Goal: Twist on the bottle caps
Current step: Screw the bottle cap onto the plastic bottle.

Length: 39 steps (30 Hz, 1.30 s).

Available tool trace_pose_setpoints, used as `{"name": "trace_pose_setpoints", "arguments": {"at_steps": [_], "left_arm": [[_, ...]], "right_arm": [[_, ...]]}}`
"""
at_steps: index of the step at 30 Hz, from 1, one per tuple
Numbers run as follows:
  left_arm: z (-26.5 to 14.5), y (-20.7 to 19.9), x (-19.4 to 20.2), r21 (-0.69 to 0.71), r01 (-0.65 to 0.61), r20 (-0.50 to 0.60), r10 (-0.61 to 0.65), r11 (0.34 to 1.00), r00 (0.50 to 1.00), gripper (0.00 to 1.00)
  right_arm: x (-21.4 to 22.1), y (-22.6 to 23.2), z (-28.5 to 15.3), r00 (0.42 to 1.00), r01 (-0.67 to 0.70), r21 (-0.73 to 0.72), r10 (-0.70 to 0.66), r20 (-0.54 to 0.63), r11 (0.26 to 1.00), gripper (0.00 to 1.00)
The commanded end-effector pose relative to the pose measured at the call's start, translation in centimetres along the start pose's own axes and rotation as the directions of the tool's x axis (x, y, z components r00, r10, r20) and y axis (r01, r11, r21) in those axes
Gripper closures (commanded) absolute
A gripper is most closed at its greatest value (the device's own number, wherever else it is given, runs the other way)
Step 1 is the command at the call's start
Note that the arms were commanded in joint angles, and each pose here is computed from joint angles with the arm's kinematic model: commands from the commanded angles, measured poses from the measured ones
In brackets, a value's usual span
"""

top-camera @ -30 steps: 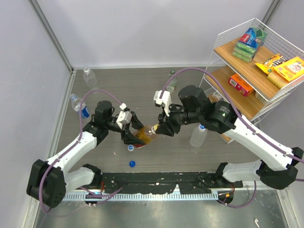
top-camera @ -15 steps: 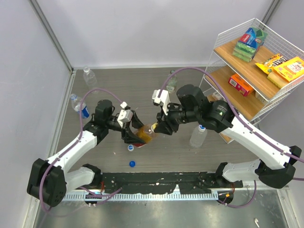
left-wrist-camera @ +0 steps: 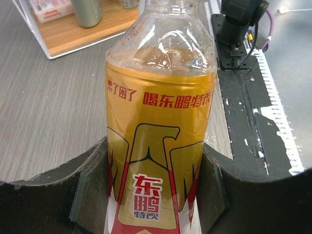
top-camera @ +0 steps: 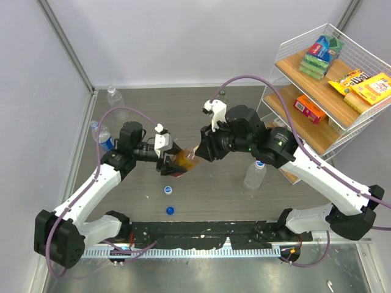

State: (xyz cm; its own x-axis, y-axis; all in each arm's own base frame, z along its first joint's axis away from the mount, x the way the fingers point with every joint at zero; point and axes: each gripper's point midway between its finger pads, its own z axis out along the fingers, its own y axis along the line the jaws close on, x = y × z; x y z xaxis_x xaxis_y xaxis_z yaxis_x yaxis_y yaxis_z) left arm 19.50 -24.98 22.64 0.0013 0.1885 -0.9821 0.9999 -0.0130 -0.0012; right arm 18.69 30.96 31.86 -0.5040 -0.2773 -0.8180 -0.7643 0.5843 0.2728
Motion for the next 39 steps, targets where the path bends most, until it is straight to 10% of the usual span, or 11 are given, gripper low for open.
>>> {"name": "trace_pose_setpoints", "arguments": {"at_steps": [1,14,19,30,39], "left_arm": [[-0.6,0.3,-6.3,-0.028,-0.246,0.094,0.248,0.969,0.964,0.69],[0.1,2.1,-5.1,-0.061,-0.188,0.078,0.193,0.98,0.978,0.71],[1.0,3.2,-3.1,-0.105,-0.003,0.13,0.017,0.994,0.991,0.7],[2.0,2.6,-1.4,-0.033,0.09,0.173,-0.083,0.995,0.981,0.71],[1.2,-0.6,-0.9,0.231,-0.098,0.171,0.059,0.968,0.983,0.69]], "right_arm": [[1.3,1.1,2.0,0.976,-0.206,0.009,0.206,-0.076,0.978,0.76],[0.2,-0.6,1.9,0.95,-0.307,0.13,0.311,-0.012,0.943,0.49],[0.1,-1.9,1.3,0.976,-0.214,0.177,0.216,0.011,0.961,0.13],[-0.6,-1.5,-1.6,0.996,-0.042,0.119,0.033,0.077,0.992,0.11],[0.9,0.2,-6.4,0.874,0.476,-0.042,-0.467,0.135,0.878,0.1]]}}
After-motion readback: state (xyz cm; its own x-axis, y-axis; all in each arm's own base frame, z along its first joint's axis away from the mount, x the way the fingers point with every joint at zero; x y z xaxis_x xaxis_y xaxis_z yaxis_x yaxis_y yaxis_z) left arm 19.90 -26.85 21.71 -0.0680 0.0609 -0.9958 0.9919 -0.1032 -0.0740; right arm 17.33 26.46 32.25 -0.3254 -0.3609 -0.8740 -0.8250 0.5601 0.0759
